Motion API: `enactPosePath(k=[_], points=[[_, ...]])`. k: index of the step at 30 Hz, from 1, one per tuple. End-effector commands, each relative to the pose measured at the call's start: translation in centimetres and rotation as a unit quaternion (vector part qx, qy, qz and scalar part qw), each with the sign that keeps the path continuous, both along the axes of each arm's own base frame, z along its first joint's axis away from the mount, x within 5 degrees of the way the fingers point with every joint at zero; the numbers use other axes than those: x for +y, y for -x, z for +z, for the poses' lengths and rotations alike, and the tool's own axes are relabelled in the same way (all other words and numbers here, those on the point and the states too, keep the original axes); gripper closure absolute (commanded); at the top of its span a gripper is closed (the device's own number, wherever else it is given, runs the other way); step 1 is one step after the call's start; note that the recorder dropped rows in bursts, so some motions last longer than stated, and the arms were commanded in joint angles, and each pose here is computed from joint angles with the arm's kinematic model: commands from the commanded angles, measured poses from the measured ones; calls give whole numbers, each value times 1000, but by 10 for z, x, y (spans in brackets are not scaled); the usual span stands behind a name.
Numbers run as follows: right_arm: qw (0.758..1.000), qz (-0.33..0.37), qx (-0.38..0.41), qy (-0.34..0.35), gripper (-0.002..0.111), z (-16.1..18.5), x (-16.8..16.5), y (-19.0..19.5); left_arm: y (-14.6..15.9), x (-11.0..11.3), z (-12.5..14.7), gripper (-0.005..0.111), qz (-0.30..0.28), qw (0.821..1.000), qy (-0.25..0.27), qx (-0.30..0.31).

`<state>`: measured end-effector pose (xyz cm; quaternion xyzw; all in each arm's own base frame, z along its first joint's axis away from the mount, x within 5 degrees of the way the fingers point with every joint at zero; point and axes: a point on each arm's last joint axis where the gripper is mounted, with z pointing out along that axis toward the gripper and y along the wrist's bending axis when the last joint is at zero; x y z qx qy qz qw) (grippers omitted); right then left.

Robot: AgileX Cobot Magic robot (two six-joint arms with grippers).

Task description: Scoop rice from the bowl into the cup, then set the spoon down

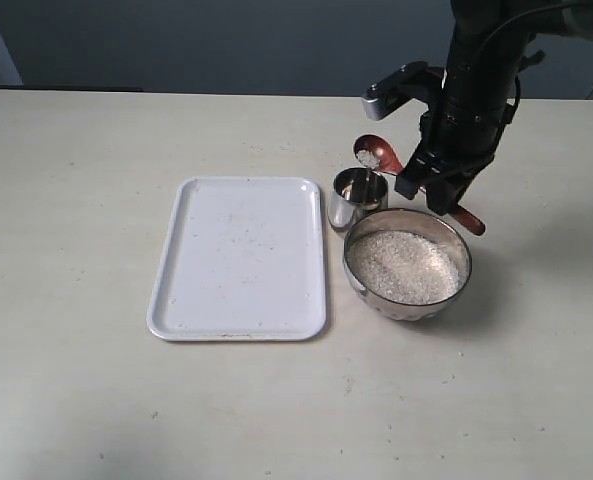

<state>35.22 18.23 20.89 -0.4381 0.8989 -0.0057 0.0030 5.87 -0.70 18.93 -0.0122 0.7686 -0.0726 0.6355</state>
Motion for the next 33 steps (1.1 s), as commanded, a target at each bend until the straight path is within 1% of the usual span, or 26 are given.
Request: enactPosePath(k=[1, 6, 10, 13, 19, 26, 31, 33], points=[[1000, -1, -7, 7, 109, 2, -2, -1, 0, 0, 3, 106, -1, 1000, 1, -9], [1000, 2, -8, 9, 109, 2, -1, -1, 0, 0, 3, 106, -1, 1000, 1, -9], [999, 24, -6, 37, 109, -5, 3, 7, 0, 0, 3, 106, -1, 1000, 1, -9], [997, 35, -11, 66, 109, -10, 0, 8, 0, 0, 3, 106, -1, 1000, 1, -9], [998, 23, -5, 55, 109, -10, 2, 10, 0, 0, 3, 106, -1, 1000, 1, -9], [998, 26, -4, 53, 109, -10, 6, 12, 0, 0, 3, 106, -1, 1000, 1, -9], [997, 42, -15, 70, 109, -10, 13, 15, 0, 0, 3, 106, -1, 1000, 1, -9], [996, 35, -19, 74, 109, -10, 13, 15, 0, 0, 3, 106, -1, 1000, 1, -9]])
